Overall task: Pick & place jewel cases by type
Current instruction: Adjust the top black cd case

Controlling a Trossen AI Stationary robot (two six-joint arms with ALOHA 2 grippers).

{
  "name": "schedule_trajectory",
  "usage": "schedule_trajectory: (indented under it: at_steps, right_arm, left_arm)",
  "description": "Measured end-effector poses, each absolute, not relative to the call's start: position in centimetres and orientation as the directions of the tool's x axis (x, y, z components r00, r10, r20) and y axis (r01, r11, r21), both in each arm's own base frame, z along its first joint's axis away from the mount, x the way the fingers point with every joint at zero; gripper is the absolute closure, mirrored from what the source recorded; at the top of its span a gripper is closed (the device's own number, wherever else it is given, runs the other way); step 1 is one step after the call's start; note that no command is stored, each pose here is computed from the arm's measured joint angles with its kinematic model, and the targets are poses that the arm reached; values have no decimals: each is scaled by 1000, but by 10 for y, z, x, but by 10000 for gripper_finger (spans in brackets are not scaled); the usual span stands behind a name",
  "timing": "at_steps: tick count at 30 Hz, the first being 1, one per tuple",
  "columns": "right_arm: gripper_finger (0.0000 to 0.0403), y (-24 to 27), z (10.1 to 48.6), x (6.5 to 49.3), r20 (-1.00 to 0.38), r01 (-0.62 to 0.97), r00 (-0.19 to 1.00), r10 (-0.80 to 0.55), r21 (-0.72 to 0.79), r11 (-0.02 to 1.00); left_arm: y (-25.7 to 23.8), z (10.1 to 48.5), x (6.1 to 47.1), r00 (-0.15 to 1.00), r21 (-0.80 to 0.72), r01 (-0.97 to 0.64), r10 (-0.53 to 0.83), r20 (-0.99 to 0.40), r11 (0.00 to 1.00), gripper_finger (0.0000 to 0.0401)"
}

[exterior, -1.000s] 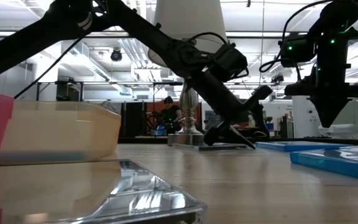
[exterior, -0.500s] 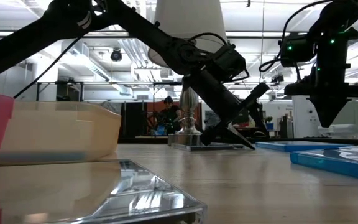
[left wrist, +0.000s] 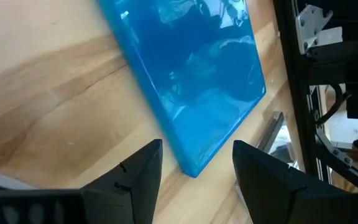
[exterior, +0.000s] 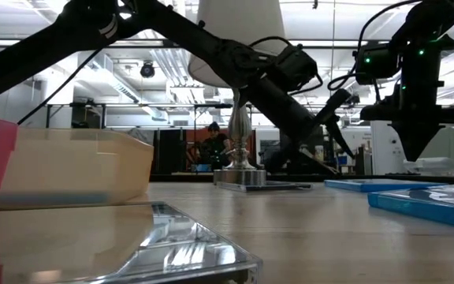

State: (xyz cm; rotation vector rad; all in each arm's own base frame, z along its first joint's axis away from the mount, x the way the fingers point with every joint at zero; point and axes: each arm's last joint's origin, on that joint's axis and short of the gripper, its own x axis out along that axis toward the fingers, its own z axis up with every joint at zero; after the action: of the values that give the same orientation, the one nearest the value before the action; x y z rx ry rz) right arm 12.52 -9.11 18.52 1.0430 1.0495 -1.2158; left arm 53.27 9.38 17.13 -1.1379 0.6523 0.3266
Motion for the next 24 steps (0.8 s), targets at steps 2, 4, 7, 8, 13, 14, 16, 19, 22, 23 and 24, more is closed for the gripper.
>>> schedule_trajectory:
  at_steps: [2, 4, 7, 8, 13, 14, 16, 19, 22, 23, 24]
  right_arm:
    - [394, -91, 185, 125, -978, 996, 61, -200, 48, 70]
    - [394, -91, 185, 125, -978, 996, 62, -200, 49, 71]
    - [394, -91, 185, 126, -977, 996, 65, -202, 51, 74]
    - [394, -91, 185, 126, -977, 996, 66, -203, 52, 75]
    - [394, -92, 186, 126, -976, 995, 72, -207, 56, 82]
    - [394, -92, 186, 126, -975, 995, 73, -208, 57, 83]
    - [394, -91, 187, 126, -974, 994, 81, -213, 63, 87]
    - [394, -91, 189, 125, -970, 993, 97, -224, 78, 91]
    - [394, -89, 193, 122, -963, 991, 121, -240, 101, 92]
    - [394, -89, 195, 122, -961, 990, 129, -246, 109, 92]
    - [394, -88, 196, 121, -958, 989, 137, -252, 118, 92]
  left_arm:
    - [94, 173, 533, 771, -730, -554, -83, -631, 400, 222]
    - [93, 173, 532, 763, -725, -563, -87, -640, 397, 226]
    - [93, 175, 530, 740, -706, -588, -91, -667, 394, 249]
    - [92, 176, 530, 736, -702, -588, -93, -670, 401, 262]
    - [83, 186, 533, 749, -714, -560, -111, -653, 421, 344]
    - [80, 186, 534, 750, -715, -554, -117, -651, 426, 363]
    - [73, 186, 535, 743, -710, -551, -130, -656, 438, 390]
    - [63, 188, 532, 715, -682, -542, -156, -681, 492, 399]
    - [55, 196, 526, 687, -632, -524, -155, -710, 570, 400]
    - [53, 197, 524, 675, -604, -521, -142, -724, 603, 401]
    - [52, 201, 523, 674, -577, -513, -118, -729, 635, 401]
